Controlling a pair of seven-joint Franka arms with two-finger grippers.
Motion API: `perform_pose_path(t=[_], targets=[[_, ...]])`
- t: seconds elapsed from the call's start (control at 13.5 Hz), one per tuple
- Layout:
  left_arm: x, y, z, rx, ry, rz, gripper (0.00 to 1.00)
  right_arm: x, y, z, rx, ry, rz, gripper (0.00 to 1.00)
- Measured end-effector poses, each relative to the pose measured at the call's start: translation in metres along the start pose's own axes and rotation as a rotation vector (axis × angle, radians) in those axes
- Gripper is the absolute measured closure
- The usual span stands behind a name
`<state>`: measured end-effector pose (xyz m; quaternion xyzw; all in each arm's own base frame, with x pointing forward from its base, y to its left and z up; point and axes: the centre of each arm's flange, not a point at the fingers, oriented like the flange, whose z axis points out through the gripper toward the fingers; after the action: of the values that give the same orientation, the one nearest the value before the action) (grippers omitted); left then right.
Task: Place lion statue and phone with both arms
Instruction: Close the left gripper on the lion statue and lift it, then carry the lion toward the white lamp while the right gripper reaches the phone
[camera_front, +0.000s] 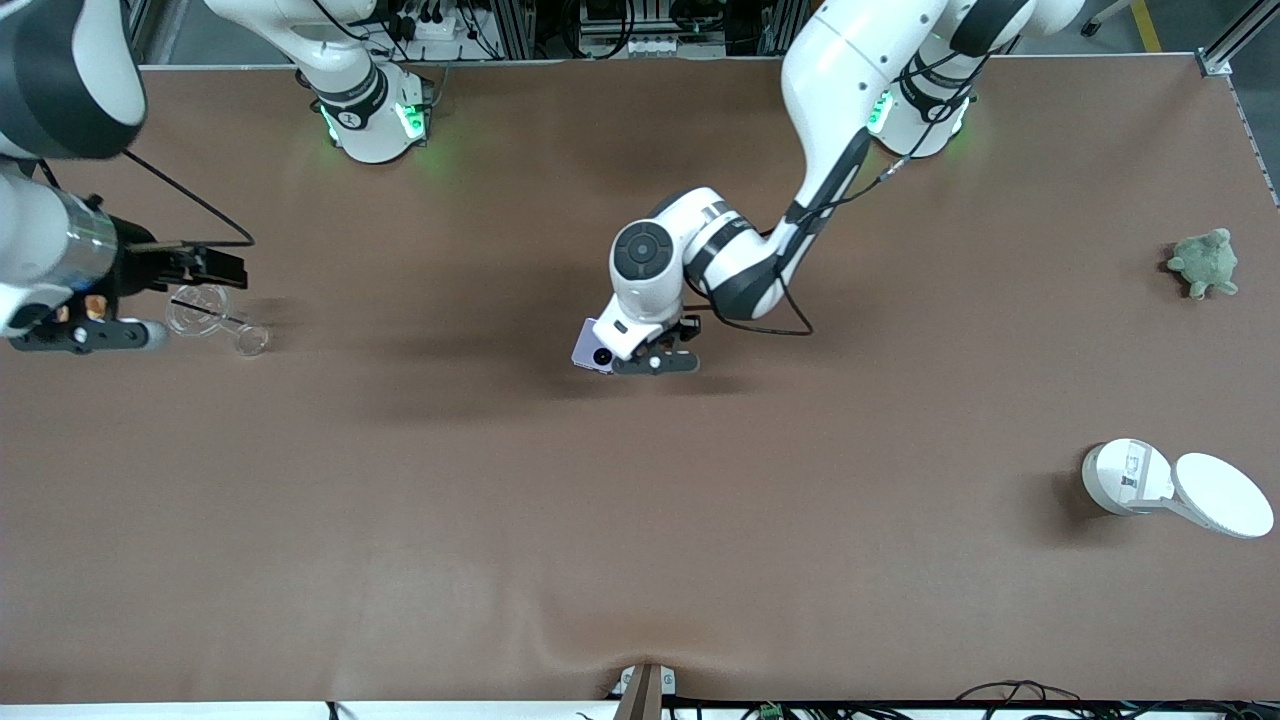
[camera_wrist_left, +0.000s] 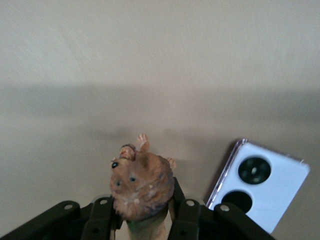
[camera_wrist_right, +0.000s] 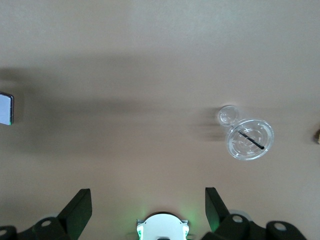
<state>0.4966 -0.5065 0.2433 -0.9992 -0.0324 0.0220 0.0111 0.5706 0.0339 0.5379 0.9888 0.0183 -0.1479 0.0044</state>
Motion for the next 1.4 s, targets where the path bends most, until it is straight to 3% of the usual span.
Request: perform_pose_path(t=[0.22,0.37,0.52,0.74,1.03,1.4], targets=[[0.053,-0.056,-0.063,-0.004,0.023,-0.139,0.64,-0.006,-0.042,0.000,-0.017,-0.021,-0.060,0.00],[0.092,-0.115,-0.097,0.007,0.023,-0.259,0.64,-0.011,-0.080,0.001,-0.031,-0.025,-0.038,0.00],[0.130,-0.184,-0.109,0.033,-0.001,-0.371,0.64,-0.017,-0.120,0.007,-0.031,-0.034,0.004,0.00],[0.171,-0.289,-0.088,0.089,-0.067,-0.488,0.64,-0.013,-0.162,0.019,0.032,-0.036,0.073,0.00],[0.196,-0.370,-0.039,0.198,-0.099,-0.339,0.64,0.015,-0.205,0.062,0.085,0.009,0.150,0.00],[0.221,-0.476,-0.032,0.189,-0.102,-0.096,0.64,0.019,-0.328,0.138,0.111,0.076,0.230,0.00]])
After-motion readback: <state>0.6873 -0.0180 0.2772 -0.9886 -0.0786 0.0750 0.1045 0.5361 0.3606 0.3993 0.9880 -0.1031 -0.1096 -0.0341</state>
